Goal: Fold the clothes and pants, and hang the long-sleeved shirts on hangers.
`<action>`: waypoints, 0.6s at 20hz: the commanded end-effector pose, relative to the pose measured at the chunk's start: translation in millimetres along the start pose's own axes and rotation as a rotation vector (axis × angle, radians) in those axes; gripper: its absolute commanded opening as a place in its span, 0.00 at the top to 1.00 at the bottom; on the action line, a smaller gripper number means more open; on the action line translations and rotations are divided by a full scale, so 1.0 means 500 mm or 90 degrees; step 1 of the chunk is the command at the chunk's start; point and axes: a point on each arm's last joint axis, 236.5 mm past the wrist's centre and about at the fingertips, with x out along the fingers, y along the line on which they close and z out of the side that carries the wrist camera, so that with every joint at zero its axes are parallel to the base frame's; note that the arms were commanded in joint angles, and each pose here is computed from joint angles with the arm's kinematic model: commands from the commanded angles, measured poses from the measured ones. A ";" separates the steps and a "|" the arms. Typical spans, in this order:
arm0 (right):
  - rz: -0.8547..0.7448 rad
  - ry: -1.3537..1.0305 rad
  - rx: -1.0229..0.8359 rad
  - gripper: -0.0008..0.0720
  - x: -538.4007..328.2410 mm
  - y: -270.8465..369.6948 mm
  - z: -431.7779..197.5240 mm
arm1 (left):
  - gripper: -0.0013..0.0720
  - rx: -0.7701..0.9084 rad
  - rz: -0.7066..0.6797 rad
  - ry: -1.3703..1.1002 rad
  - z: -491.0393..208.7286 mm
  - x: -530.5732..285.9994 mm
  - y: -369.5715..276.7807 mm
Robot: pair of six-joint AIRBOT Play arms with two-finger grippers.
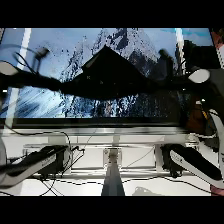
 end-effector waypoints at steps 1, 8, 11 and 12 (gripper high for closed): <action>0.033 -0.135 -0.130 0.94 -0.106 0.168 0.140 | 0.97 0.061 0.166 -0.284 0.208 -0.250 -0.023; 0.214 -0.299 -0.180 0.94 -0.317 0.463 0.202 | 0.97 0.212 0.375 -0.663 0.217 -0.681 -0.254; 0.190 -0.249 -0.105 0.94 -0.323 0.463 0.154 | 0.97 0.207 0.368 -0.615 0.168 -0.650 -0.263; 0.161 -0.234 -0.068 0.94 -0.311 0.436 0.145 | 0.97 0.194 0.348 -0.571 0.155 -0.602 -0.245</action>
